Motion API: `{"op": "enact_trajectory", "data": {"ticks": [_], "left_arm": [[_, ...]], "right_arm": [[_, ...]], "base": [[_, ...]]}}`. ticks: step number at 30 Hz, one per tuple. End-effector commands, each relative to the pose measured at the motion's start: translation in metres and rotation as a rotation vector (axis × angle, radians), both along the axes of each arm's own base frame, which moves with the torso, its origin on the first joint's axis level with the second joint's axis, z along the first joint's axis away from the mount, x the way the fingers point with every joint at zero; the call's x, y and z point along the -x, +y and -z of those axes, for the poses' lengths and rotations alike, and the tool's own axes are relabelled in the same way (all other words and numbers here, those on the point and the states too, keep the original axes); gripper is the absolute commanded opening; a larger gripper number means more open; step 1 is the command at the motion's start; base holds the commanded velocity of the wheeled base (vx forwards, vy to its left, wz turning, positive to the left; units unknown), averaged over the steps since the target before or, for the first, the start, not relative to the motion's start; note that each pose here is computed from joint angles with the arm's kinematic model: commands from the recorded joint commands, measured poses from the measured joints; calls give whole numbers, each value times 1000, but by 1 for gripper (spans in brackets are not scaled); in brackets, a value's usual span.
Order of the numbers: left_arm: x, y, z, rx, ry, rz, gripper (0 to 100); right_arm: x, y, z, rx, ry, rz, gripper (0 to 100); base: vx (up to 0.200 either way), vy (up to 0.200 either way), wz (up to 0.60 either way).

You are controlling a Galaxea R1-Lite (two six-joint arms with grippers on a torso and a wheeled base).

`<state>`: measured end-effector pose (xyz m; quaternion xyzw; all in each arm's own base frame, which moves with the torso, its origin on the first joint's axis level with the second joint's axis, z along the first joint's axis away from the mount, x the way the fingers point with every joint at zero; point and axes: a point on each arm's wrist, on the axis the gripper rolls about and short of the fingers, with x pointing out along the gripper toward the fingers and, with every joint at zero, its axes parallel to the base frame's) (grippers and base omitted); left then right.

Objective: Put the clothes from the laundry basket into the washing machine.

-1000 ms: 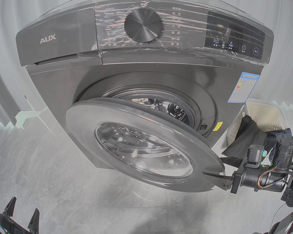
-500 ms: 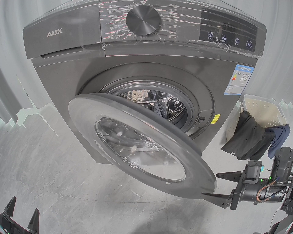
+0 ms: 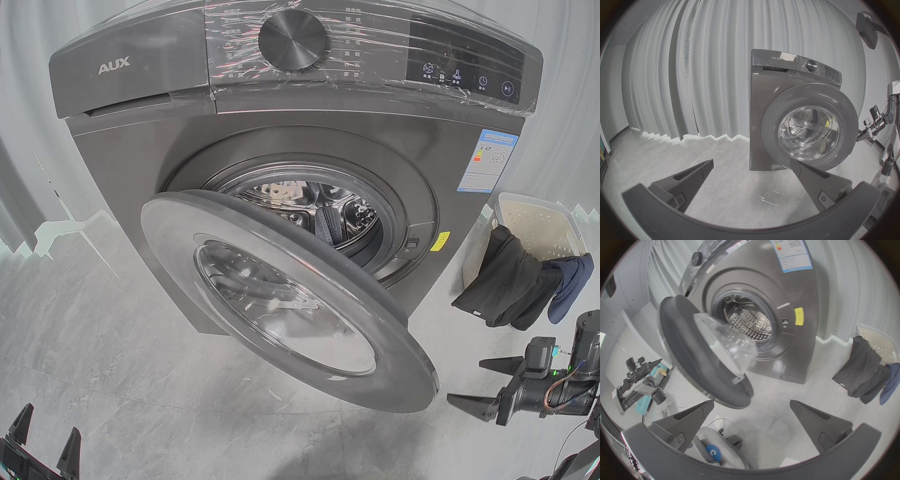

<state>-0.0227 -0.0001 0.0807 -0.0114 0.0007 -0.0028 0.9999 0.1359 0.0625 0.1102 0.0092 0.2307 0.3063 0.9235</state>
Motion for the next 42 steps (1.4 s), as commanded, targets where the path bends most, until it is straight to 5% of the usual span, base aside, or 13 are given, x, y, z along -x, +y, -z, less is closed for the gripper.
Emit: {"op": "enact_trajectory", "data": {"ticks": [1, 5, 12, 25, 34, 42], "left_arm": [[0, 0, 5, 0, 0, -1, 100], [0, 0, 5, 0, -1, -2, 100], [0, 0, 5, 0, -1, -1, 100], [0, 0, 5, 0, 0, -2, 100], [0, 0, 5, 0, -1, -1, 100], [0, 0, 5, 0, 0, -1, 100]], "right_arm": [[-30, -8, -9, -5, -17, 112, 100], [-44, -3, -12, -13, -17, 123, 100], [-56, 31, -4, -122, 43, 100, 100], [-35, 57, 11, -105, 39, -4, 100], [-70, 55, -2, -131, -59, 147, 100], [-121, 85, 11, -108, -72, 202, 100]], "base": [[0, 0, 0], [0, 0, 0], [0, 0, 0], [0, 0, 0], [0, 0, 0], [0, 0, 0]]}}
